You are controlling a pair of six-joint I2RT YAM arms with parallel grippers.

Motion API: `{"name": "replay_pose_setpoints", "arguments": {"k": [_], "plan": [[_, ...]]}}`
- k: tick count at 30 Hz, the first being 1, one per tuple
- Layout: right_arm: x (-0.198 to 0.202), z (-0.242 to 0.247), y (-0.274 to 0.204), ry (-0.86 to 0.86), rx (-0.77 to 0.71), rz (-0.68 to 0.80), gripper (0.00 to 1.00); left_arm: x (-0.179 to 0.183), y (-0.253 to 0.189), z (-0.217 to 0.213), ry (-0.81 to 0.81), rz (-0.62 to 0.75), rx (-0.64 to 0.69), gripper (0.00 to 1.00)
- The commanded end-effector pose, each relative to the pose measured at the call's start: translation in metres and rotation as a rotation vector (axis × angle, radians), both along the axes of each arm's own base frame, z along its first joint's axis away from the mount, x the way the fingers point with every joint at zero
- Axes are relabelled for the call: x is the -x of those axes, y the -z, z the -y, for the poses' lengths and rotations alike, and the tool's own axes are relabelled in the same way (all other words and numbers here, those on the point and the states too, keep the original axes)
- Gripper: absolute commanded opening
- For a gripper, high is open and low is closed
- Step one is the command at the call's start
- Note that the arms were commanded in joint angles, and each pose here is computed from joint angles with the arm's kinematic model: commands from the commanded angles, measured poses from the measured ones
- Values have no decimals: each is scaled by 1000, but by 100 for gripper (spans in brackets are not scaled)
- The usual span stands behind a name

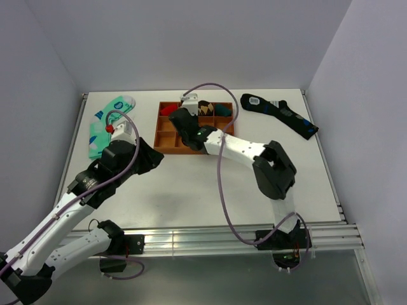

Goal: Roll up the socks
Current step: Place the sock in the storage box.

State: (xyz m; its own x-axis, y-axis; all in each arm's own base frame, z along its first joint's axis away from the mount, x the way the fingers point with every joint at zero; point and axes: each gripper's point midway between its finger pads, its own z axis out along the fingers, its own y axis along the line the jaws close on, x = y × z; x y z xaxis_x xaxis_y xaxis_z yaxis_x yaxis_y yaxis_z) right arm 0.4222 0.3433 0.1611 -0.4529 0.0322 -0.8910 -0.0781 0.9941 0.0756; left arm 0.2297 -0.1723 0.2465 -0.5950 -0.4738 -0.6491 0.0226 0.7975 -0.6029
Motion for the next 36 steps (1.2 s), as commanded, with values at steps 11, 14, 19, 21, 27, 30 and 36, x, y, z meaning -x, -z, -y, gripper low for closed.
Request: {"name": "replay_pose_setpoints", "arguments": {"k": [11,14,19,21,27,30,36], "plan": [[-31,2,36,85,230,-42,0,3,-33,-14,-14,89,-19,46],[-30,2,52,88,278,-61,0,2,-34,-13,-9,91,-12,46],[-20,-8,70,57,295,-90,0,1,-32,-12,-8,86,-17,46],[-19,-10,81,44,305,-112,0,1,-32,-11,-5,86,-17,46],[-15,-21,95,-5,283,-156,0,2,-29,-13,-6,82,-26,46],[-13,-24,103,-20,276,-178,0,2,-28,-11,-2,76,-27,46],[-4,-29,117,-46,253,-228,0,1,-29,-11,-3,75,-30,46]]}}
